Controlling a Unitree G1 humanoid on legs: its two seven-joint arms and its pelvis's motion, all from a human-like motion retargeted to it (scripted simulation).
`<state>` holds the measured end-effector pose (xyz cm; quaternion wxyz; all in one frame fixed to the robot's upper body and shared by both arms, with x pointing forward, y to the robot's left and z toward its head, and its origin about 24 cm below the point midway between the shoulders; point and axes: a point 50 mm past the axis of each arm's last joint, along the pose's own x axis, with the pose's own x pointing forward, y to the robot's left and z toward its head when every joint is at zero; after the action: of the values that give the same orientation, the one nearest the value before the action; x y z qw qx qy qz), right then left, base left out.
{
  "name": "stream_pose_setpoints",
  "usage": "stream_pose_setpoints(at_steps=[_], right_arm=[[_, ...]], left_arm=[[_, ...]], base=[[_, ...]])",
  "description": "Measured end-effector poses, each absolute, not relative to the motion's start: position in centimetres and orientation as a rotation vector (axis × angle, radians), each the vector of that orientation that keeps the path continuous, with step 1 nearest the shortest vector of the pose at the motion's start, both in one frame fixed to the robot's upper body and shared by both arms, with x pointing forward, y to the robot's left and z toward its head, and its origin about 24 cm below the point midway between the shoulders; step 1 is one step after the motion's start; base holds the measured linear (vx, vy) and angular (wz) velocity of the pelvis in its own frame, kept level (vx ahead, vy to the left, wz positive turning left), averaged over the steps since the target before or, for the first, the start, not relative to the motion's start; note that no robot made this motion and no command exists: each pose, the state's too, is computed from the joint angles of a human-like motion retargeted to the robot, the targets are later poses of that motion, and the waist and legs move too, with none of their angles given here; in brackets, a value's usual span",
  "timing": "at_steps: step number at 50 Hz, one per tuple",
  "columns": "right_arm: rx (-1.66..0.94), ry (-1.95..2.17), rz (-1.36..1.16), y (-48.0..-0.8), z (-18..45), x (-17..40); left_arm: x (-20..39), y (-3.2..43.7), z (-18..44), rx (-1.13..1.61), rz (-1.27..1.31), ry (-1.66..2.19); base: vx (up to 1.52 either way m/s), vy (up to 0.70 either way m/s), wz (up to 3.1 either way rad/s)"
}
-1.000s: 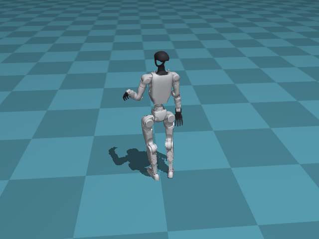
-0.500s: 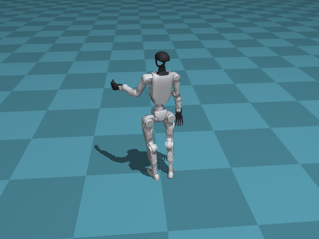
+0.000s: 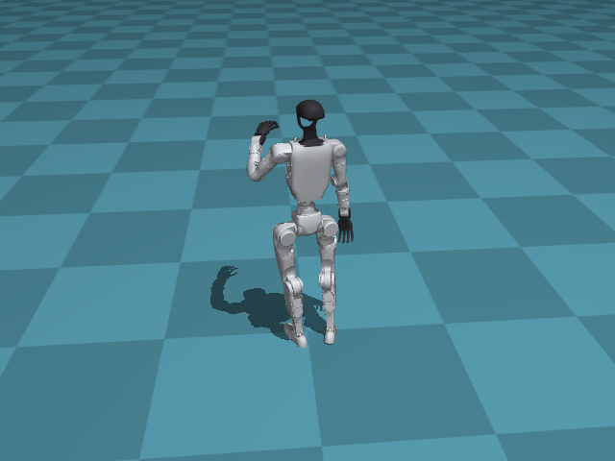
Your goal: In place motions
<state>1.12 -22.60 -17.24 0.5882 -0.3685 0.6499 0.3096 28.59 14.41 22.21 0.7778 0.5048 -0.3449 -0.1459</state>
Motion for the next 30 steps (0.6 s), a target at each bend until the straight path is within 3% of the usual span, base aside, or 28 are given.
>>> stream_pose_setpoints(at_steps=[4, 10, 15, 23, 30], right_arm=[[-0.876, 1.491, 0.733, -22.4, -17.3, 1.6], [-0.863, 1.487, 0.705, -22.5, -17.3, 1.8], [-0.833, 1.515, 0.684, -22.7, -17.2, 1.1], [-0.835, 1.519, 0.691, -22.7, -17.2, 0.8], [-0.818, 1.548, 0.701, -22.8, -17.2, 0.4]], left_arm=[[29.1, 15.0, 20.7, 1.008, -0.360, -0.600], [25.2, 18.1, 24.7, 0.788, 0.356, -1.159], [22.0, 19.9, 26.1, 0.628, 0.705, -1.438], [22.6, 21.2, 26.3, 0.575, 0.697, -1.303], [30.8, 22.6, 21.2, 0.564, 0.286, -0.618]], base=[[0.00, 0.00, 0.00], [0.01, -0.01, -0.28], [0.01, 0.00, -0.34], [0.00, 0.00, 0.00], [0.00, 0.01, 0.16]])
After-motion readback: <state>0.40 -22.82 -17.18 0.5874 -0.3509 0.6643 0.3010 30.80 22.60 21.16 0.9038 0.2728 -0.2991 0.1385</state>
